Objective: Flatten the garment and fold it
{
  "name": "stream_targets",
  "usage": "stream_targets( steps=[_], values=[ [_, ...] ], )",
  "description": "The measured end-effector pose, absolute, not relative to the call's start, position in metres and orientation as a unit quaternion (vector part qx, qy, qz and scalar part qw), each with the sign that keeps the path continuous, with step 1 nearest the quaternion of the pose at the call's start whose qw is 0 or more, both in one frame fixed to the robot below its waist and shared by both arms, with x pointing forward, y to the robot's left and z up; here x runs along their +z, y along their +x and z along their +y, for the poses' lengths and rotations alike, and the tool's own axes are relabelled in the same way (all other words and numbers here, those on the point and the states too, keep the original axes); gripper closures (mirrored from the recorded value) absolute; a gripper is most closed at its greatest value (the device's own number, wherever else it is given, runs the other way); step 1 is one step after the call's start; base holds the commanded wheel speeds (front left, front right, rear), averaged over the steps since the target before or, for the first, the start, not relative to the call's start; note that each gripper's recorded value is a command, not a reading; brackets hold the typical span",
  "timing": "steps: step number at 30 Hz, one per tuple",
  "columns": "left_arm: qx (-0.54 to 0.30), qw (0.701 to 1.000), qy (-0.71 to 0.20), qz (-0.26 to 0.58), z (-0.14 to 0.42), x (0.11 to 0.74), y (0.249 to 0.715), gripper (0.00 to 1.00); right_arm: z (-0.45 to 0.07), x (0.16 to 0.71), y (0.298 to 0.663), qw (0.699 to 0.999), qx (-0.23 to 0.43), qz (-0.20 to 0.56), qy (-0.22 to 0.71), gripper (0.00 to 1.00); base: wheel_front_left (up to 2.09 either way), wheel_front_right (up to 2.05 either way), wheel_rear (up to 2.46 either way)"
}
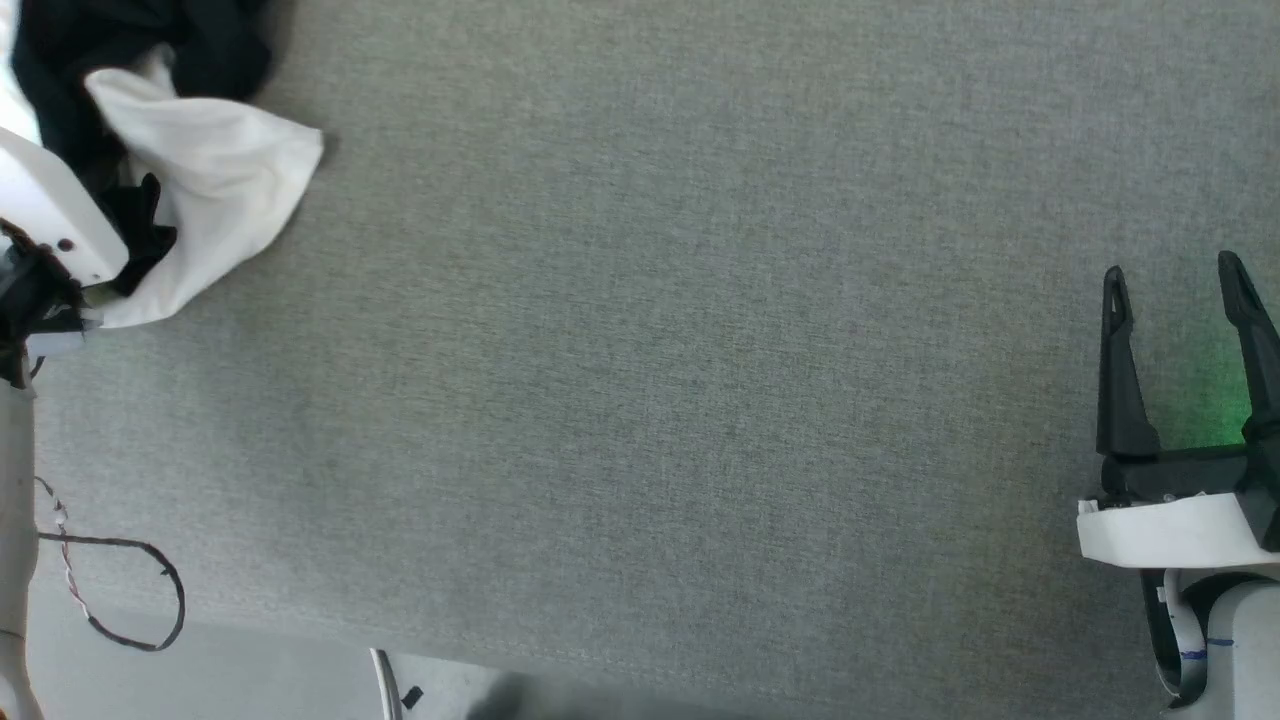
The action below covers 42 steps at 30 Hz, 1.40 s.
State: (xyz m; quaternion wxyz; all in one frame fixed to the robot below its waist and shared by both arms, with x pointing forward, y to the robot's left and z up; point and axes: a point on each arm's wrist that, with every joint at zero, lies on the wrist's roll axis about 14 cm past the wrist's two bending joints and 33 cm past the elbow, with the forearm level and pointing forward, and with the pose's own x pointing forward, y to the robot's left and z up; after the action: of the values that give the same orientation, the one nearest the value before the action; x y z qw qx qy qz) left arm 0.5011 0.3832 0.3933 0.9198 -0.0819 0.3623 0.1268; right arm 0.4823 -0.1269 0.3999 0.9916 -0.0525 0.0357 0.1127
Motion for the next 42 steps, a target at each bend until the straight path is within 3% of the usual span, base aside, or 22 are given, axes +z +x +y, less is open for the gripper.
stream_targets(
  steps=[6, 23, 31, 42],
  values=[
    [0.097, 0.942, -0.058, 0.315, 0.374, 0.432, 0.512, 1.0, -0.123, 0.414, 0.481, 0.992, 0.115, 0.022, -0.044, 0.0, 0.0, 0.0, 0.0],
    [-0.004, 0.998, 0.009, 0.068, 0.332, 0.653, 0.52, 1.0, -0.12, 0.482, 0.456, 0.993, 0.112, -0.037, 0.007, 0.0, 0.0, 0.0, 0.0],
    [-0.088, 0.993, 0.03, -0.068, 0.268, 0.764, 0.5, 1.0, -0.133, 0.509, 0.429, 0.993, 0.097, -0.059, 0.018, 0.0, 0.0, 0.0, 0.0],
    [-0.228, 0.956, 0.024, -0.183, 0.149, 0.857, 0.474, 1.0, -0.168, 0.531, 0.396, 0.995, 0.05, -0.081, 0.026, 0.0, 0.0, 0.0, 0.0]
  ],
)
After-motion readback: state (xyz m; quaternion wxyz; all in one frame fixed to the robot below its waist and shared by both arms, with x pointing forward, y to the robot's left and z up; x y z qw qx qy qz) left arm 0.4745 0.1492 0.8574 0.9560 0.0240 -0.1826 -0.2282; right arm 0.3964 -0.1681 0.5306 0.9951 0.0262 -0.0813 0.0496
